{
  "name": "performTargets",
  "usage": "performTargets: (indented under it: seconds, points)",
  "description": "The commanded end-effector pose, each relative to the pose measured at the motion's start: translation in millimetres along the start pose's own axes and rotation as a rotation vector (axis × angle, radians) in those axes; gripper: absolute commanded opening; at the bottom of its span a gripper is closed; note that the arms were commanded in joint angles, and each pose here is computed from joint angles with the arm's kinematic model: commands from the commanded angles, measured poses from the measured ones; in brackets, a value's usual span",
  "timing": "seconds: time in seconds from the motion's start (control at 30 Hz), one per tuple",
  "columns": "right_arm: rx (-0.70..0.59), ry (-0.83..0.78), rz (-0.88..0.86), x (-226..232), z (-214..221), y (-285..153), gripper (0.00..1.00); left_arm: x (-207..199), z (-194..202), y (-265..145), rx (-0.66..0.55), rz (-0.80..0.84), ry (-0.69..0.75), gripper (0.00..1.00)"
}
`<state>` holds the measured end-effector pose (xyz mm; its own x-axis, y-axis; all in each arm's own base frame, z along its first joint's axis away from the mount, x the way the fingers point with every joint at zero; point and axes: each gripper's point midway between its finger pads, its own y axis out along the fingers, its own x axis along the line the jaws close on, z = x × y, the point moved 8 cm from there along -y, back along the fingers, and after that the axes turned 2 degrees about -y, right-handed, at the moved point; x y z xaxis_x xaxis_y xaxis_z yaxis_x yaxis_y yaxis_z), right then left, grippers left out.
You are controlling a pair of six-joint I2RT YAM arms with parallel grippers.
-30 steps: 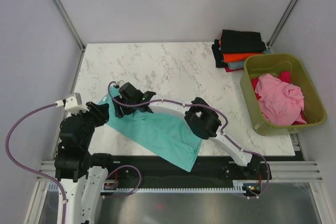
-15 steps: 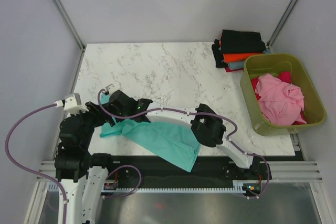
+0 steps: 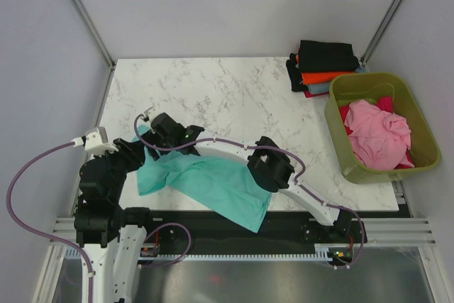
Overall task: Fold and stack the t-shirts
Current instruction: Fold the tshirt
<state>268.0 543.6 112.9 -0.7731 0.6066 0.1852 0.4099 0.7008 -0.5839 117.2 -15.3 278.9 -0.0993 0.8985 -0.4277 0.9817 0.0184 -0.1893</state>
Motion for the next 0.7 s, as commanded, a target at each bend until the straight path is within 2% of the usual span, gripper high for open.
performTargets:
  seconds: [0.0, 0.3, 0.4, 0.57, 0.67]
  points:
    - [-0.109, -0.087, -0.140, 39, -27, -9, 0.79, 2, -4, 0, -0.026, -0.008, 0.020, 0.47]
    - [-0.117, -0.123, -0.173, 55, -13, 9, 0.80, 3, -3, 2, -0.019, -0.018, 0.016, 0.46]
    - [-0.125, -0.119, -0.170, 54, -12, 13, 0.75, 3, -4, 2, -0.023, -0.019, 0.016, 0.46]
    - [-0.115, -0.124, -0.149, 50, -4, 22, 0.59, 4, -4, 1, -0.030, -0.022, 0.013, 0.46]
    - [-0.094, -0.133, -0.136, 47, 7, 29, 0.56, 4, -5, 0, -0.032, -0.021, 0.015, 0.46]
